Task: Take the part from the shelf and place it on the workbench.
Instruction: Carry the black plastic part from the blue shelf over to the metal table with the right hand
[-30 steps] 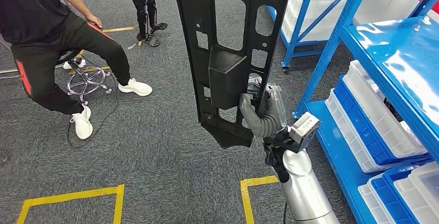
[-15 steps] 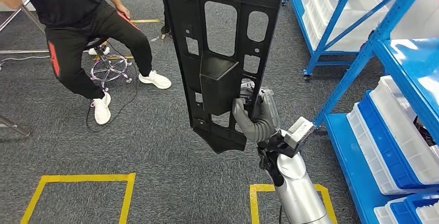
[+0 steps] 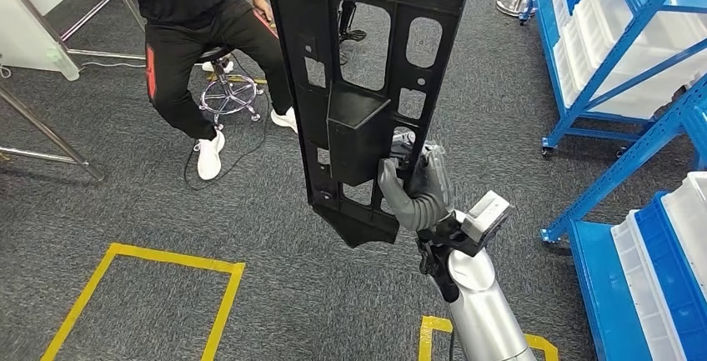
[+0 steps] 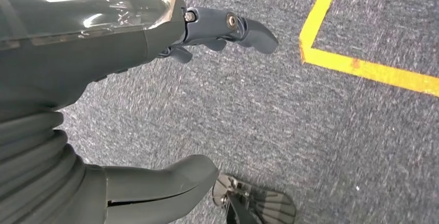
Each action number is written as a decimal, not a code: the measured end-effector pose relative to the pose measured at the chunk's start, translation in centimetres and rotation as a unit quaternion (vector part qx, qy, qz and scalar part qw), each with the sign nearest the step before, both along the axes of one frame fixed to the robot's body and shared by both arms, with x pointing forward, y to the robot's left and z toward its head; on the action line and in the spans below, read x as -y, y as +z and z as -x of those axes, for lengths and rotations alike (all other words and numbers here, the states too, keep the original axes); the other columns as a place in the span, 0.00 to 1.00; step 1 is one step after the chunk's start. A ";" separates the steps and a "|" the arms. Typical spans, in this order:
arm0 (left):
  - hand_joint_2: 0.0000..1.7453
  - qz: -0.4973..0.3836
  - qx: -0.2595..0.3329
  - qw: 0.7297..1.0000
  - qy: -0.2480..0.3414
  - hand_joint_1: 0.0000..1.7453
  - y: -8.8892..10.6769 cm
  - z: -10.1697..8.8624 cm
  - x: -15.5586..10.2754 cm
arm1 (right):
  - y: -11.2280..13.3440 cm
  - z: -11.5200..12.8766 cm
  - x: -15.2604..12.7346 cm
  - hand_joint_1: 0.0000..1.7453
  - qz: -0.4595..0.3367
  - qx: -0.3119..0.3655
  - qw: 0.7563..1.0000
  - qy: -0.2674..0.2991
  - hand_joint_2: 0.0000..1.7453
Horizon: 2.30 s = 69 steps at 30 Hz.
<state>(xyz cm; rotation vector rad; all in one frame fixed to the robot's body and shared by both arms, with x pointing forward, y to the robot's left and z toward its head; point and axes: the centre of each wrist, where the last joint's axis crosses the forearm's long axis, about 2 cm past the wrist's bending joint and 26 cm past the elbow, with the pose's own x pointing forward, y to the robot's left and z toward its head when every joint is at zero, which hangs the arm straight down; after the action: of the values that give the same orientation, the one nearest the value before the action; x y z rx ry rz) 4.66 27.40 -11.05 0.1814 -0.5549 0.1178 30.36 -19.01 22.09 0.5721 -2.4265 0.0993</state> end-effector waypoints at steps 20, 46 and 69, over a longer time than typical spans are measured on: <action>1.00 0.002 0.011 1.000 -0.001 0.00 0.0 -0.2 -0.3 | -0.5 0.3 0.1 1.00 0.001 -0.006 1.000 0.000 1.00; 1.00 0.016 -0.002 1.000 0.022 0.00 0.0 0.1 -0.2 | 0.0 -0.3 0.0 1.00 0.010 0.004 1.000 0.010 1.00; 1.00 0.008 -0.019 1.000 0.019 0.00 0.0 -0.1 0.3 | -0.8 -0.7 0.6 1.00 0.018 -0.005 1.000 0.007 1.00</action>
<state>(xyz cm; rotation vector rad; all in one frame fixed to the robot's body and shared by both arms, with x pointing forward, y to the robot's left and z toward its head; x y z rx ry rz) 4.72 27.05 -11.03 0.1775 -0.5135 0.1549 31.07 -19.66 21.30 0.5713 -2.4069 0.1448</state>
